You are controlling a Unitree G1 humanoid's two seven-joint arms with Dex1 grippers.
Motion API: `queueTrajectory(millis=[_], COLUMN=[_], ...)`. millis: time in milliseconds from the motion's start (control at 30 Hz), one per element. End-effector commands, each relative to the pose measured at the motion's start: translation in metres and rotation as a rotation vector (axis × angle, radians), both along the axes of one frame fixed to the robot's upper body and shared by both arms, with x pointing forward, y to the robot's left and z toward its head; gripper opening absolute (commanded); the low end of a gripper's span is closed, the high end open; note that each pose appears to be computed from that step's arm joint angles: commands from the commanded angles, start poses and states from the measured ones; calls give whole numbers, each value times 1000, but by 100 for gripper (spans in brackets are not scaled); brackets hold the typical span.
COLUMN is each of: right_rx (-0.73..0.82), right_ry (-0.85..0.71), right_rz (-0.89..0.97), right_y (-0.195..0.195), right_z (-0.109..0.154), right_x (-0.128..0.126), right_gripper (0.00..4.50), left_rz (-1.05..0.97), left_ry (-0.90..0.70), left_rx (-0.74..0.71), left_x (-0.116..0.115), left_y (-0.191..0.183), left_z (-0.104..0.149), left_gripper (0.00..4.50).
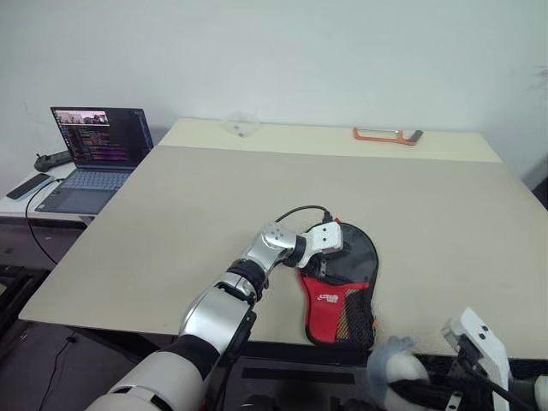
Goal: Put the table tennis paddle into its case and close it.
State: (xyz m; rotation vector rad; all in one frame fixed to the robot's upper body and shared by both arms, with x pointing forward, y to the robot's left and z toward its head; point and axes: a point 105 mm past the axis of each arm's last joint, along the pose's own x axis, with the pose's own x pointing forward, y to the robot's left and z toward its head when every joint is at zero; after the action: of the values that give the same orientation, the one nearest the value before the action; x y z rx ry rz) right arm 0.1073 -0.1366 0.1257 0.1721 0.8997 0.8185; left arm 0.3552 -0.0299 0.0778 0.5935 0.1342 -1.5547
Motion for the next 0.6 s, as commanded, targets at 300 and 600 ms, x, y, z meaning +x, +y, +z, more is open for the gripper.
queueTrajectory(millis=[300, 600], right_rx=[163, 203], right_ry=[177, 167], right_rz=[94, 122], right_y=[24, 26], right_z=[-9, -4], right_x=[-42, -42], right_gripper=[20, 20], left_rz=[-13, -8], left_ry=[47, 48], left_rx=[135, 133], left_x=[-12, -12], left_y=[6, 7], left_z=[-34, -36], left_gripper=[450, 450])
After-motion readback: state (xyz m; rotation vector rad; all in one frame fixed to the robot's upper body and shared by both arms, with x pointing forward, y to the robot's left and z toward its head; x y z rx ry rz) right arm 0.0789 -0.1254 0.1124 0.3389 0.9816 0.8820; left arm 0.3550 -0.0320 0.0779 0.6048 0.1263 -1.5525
